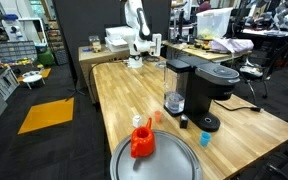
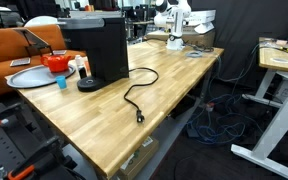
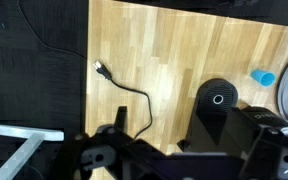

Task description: Open the coffee machine chamber

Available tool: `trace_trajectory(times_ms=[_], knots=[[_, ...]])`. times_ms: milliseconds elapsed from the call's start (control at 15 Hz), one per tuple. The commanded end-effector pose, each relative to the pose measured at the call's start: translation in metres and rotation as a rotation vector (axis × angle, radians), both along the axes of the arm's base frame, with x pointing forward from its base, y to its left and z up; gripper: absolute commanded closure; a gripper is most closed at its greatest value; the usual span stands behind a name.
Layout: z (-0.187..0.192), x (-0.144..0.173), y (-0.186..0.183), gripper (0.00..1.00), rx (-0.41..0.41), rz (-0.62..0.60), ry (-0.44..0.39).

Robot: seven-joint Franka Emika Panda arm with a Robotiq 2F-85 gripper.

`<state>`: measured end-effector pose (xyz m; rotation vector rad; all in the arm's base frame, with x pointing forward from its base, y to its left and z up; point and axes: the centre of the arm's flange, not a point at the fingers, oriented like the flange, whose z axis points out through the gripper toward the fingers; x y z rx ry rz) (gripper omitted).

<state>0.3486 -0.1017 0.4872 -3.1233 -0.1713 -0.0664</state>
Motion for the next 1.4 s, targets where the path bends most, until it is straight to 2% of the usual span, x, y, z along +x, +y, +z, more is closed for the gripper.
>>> trace_trajectory(times_ms=[0,200,267,867,1333], knots=[[-0.011,-0.007,0.018,0.00,-0.048,0.093,-0.032],[-0.014,-0.014,0.030,0.00,-0.071,0.105,-0.068],[-0.012,-0.003,0.027,0.00,-0.044,0.087,-0.019],[-0.013,-0.010,0.035,0.00,-0.048,0.112,-0.048],[-0.008,-0.045,0.080,0.00,-0.218,0.285,-0.256]])
